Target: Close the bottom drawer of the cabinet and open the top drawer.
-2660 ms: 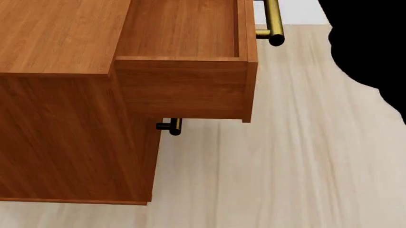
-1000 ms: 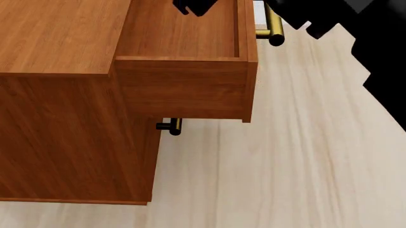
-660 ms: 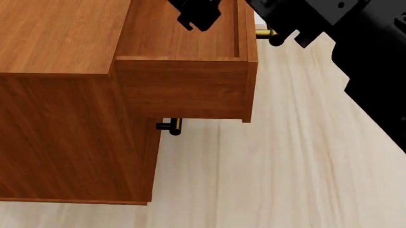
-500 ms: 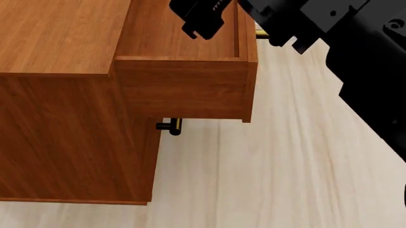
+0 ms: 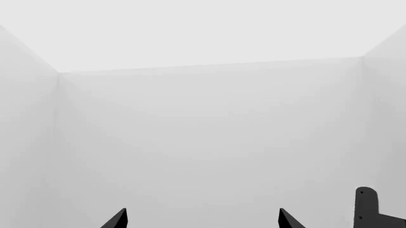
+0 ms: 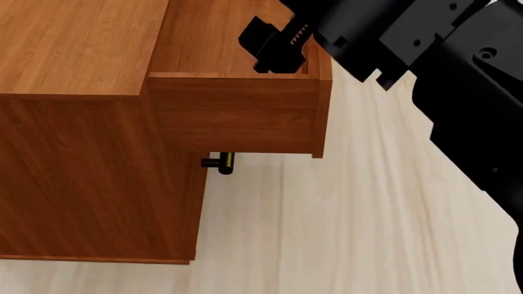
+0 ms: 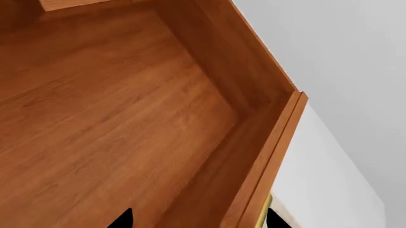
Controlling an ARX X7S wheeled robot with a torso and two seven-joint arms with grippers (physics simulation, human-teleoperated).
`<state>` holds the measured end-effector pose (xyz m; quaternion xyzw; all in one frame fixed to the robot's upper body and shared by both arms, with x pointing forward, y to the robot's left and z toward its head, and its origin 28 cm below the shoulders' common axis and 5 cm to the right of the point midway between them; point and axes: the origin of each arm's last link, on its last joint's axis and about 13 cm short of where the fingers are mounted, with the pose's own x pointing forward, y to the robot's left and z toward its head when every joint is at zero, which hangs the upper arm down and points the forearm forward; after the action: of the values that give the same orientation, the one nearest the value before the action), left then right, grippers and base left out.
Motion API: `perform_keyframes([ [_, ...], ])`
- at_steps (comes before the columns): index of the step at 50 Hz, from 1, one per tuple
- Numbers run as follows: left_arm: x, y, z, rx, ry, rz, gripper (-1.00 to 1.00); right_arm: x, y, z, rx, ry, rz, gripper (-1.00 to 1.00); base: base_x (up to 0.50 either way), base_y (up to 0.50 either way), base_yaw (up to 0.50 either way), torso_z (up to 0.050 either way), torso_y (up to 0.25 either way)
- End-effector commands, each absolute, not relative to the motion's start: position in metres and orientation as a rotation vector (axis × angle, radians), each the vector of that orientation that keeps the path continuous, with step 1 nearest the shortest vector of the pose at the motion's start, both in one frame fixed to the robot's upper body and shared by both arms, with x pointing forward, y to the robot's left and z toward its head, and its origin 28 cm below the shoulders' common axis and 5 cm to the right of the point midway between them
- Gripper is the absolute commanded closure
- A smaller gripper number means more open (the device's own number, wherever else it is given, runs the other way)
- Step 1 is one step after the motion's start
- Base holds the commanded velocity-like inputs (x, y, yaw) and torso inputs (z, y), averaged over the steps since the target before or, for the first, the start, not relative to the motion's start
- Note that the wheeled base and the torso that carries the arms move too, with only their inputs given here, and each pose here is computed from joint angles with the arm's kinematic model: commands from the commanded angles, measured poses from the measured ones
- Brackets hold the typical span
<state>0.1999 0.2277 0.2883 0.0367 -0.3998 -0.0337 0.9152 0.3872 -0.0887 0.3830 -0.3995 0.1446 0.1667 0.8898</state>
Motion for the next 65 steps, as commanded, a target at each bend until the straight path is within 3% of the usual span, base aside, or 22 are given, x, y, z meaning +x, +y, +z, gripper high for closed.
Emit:
perform_keyframes([
  [1, 0.199, 0.228, 0.288, 0.074, -0.823, -0.069, -1.00, 0.388, -0.094, 0.378, -0.843, 0.335, 0.327, -1.00, 0.00, 0.00, 0.00, 0.000, 0.000],
  [65, 0.201, 0.223, 0.291, 0.070, -0.829, -0.087, -1.00, 0.366, -0.163, 0.381, -0.813, 0.464, 0.083, -1.00, 0.00, 0.00, 0.00, 0.000, 0.000],
])
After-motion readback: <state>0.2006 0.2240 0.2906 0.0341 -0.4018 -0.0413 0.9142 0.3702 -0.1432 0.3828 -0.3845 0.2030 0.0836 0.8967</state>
